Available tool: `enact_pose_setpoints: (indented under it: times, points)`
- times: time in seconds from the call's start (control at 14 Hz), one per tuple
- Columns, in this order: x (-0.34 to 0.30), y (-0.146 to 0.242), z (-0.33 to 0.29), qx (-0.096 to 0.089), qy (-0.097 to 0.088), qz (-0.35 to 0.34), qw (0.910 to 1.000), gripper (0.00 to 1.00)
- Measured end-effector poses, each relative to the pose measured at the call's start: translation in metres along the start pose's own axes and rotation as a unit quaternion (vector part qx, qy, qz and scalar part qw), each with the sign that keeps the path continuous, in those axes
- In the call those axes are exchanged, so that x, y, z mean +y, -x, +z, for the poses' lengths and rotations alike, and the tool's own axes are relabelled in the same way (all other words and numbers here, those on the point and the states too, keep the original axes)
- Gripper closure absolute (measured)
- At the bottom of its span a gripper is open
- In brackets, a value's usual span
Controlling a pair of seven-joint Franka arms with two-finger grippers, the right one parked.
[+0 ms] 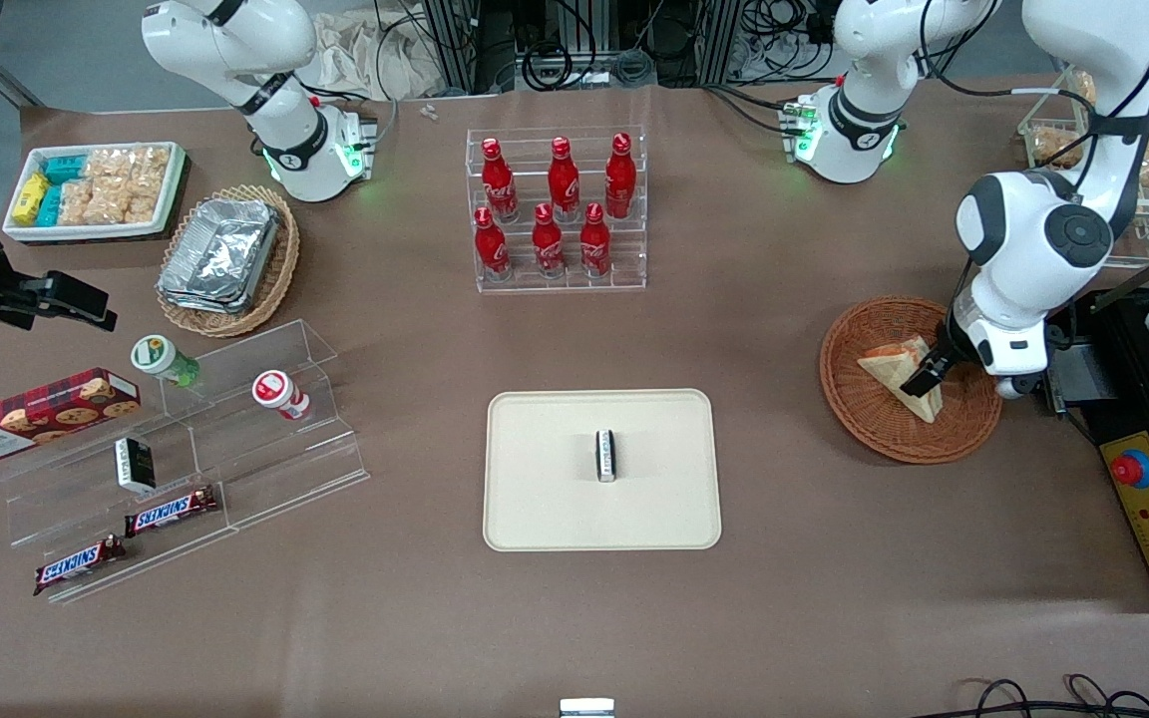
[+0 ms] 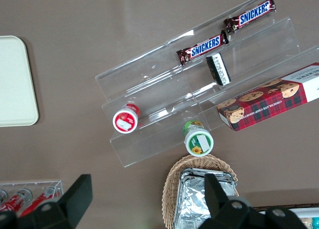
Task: Place sandwich from basket to tray
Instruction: 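Lower the open left gripper over the wrapped sandwich in the basket, then close the left gripper on the sandwich's crust edge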
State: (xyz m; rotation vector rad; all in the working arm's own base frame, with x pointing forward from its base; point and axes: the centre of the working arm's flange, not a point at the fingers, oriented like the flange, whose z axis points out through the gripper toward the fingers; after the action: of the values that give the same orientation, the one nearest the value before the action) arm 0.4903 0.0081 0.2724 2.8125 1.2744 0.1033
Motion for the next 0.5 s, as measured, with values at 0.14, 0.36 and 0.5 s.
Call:
enact_pose_setpoints:
  times: [0.14,0.36,0.5]
  points:
    - [-0.006,0.005,0.009,-0.003,0.000,-0.001,1.0000,0.00]
    - [-0.012,0.011,0.019,-0.007,-0.001,-0.002,1.0000,0.00]
    - [-0.013,0.012,0.024,-0.009,0.000,-0.002,1.0000,0.04]
